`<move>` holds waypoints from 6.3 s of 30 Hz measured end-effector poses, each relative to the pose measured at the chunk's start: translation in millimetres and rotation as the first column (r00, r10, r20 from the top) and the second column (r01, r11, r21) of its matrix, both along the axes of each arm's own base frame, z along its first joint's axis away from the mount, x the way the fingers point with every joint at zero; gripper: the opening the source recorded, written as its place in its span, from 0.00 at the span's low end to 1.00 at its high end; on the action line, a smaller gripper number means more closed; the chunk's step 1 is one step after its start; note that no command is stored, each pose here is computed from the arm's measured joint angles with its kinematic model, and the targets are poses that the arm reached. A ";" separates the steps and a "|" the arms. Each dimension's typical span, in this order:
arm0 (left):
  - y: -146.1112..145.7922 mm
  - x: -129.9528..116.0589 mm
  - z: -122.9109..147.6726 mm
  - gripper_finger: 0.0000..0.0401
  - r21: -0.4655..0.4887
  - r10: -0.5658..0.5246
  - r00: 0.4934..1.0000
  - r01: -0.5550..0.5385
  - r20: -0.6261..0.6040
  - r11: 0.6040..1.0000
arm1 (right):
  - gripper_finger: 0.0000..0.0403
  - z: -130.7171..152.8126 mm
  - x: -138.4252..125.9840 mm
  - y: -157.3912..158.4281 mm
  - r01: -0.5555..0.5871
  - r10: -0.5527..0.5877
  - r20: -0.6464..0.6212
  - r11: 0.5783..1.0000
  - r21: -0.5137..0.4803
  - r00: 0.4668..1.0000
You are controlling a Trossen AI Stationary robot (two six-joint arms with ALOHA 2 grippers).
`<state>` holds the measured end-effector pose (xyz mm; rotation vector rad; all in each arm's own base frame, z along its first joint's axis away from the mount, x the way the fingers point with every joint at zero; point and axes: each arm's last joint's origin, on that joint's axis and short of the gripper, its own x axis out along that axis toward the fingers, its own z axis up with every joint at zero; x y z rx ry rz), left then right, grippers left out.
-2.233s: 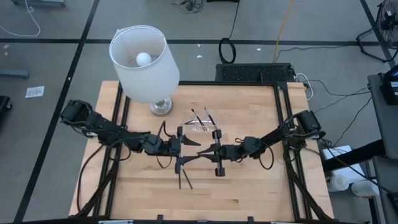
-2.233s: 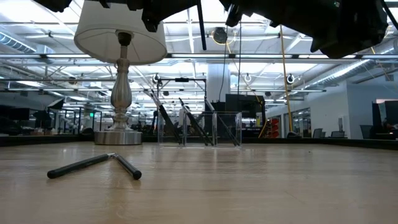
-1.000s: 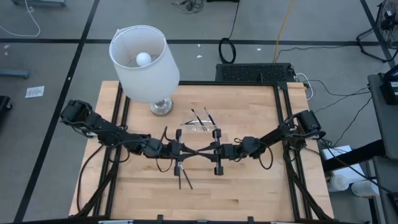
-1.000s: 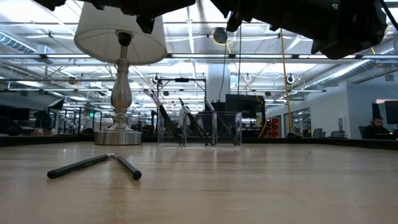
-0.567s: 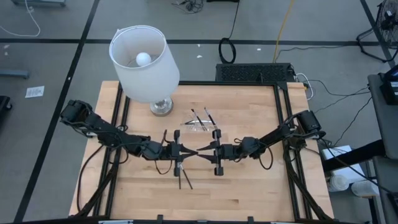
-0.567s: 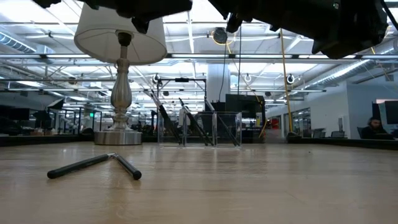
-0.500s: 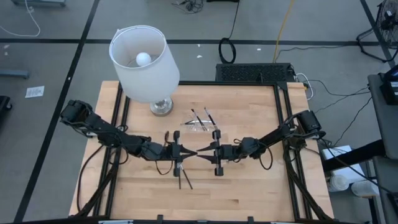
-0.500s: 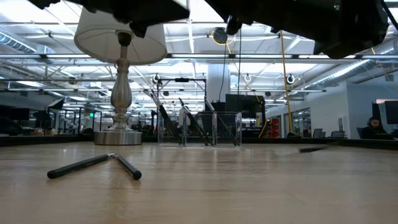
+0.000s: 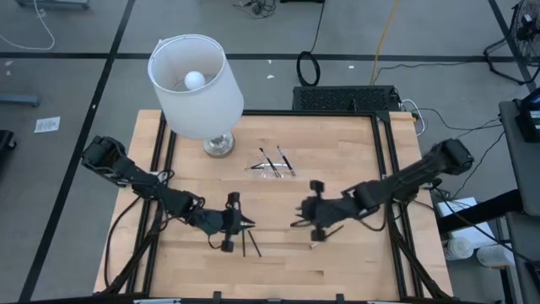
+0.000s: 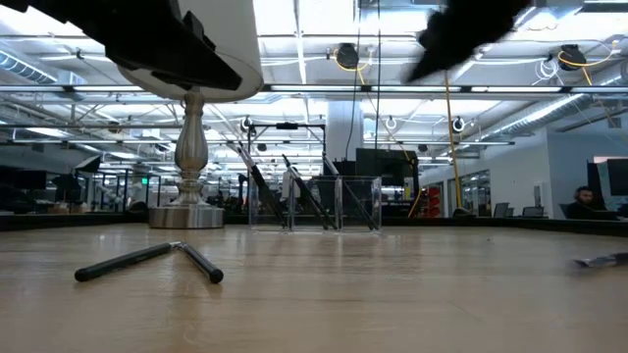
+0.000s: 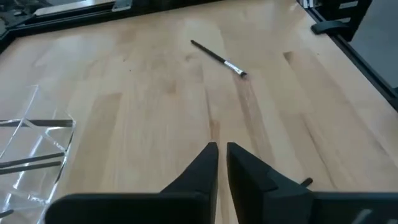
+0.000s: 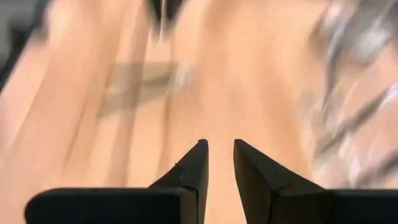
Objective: Put items in baskets/containers
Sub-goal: Put the black blush brush into the transparent organizer
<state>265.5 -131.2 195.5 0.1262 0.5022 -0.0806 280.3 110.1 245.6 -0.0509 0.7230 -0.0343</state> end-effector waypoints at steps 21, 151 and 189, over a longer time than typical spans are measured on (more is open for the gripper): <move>-1.3 0.6 1.9 0.12 -0.003 -0.004 1.000 0.004 0.022 1.000 | 0.49 -86.1 -34.0 65.1 -0.330 0.296 -0.637 0.941 0.068 0.712; 26.7 21.1 57.9 0.58 -0.105 0.034 0.873 0.021 0.487 0.994 | 0.00 -30.5 50.5 -10.7 -0.183 0.291 0.664 0.956 -0.230 0.688; 6.3 -41.0 93.7 0.02 0.124 0.060 0.896 -0.127 0.440 0.984 | 0.13 -31.7 49.0 -6.0 -0.203 0.286 0.661 0.958 -0.201 0.693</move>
